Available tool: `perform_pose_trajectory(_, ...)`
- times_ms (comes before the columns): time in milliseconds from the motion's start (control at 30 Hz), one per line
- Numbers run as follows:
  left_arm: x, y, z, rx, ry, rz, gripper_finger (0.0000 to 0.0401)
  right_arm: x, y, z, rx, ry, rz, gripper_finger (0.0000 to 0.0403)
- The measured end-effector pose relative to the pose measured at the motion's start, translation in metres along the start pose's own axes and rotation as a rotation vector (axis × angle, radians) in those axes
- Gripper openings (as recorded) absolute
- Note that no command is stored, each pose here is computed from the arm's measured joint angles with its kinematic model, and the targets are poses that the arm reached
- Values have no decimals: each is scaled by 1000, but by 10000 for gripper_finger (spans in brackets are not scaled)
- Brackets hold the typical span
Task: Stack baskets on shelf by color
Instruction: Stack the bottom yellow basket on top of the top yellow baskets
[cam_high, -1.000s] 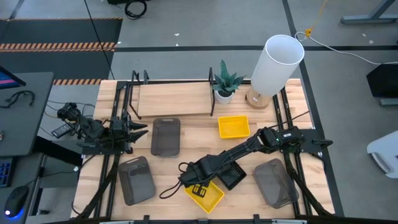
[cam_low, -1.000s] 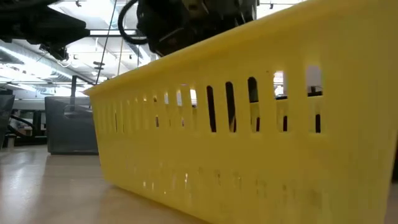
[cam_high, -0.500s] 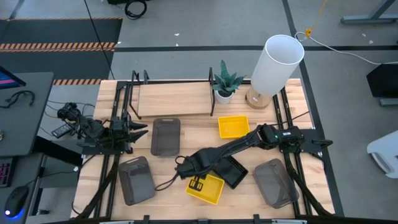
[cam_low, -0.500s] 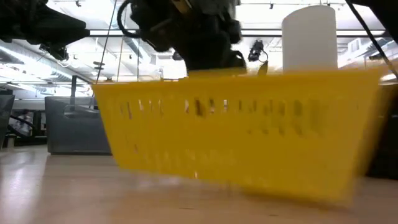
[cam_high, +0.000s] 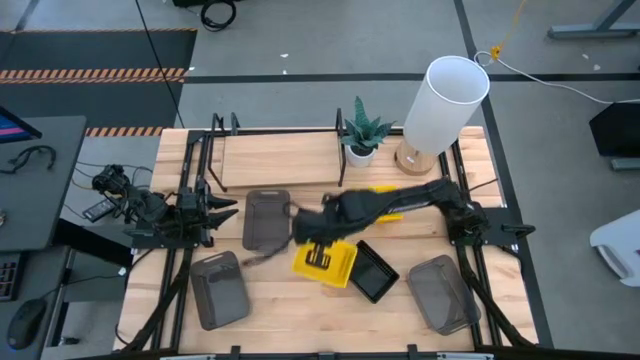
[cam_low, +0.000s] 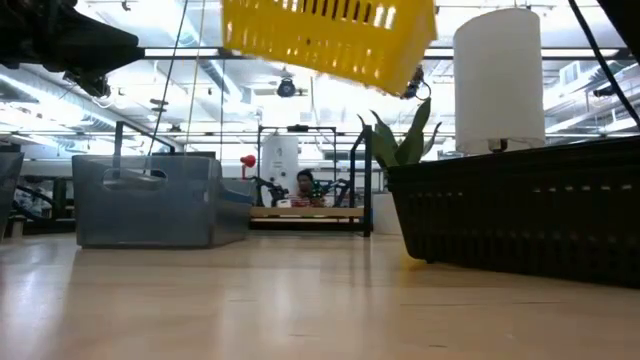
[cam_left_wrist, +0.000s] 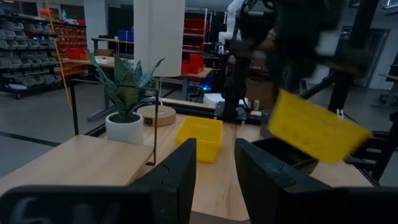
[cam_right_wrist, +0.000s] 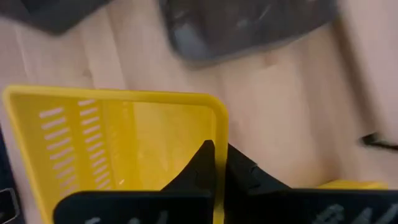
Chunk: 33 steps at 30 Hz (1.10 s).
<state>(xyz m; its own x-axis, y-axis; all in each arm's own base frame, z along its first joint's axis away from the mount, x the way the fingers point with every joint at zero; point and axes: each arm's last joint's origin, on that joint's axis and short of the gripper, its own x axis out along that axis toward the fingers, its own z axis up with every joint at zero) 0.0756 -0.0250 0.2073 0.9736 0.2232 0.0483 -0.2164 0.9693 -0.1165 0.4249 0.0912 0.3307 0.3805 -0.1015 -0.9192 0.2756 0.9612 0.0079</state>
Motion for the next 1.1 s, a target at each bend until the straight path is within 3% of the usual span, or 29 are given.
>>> perform_pose_trajectory(167, 0, 0, 0, -1, -1, 0, 117, -26, -36, 0, -76, 34, -51, 8)
perform_pose_trajectory(333, 0, 0, 0, -1, -1, 0, 117, -31, -70, 1, -179, 108, -117, 8)
perform_pose_trajectory(600, 0, 0, 0, -1, -1, 0, 117, -4, -126, 8, -274, 228, -148, 8)
perform_pose_trajectory(733, 0, 0, 0, -1, -1, 0, 117, 15, -152, 6, -255, 285, -84, 8)
perform_pose_trajectory(933, 0, 0, 0, -1, -1, 0, 117, 30, -172, -7, -259, 335, -44, 8)
perform_pose_trajectory(1100, 0, 0, 0, -1, -1, 0, 117, 28, -181, -23, -273, 272, -27, 8)
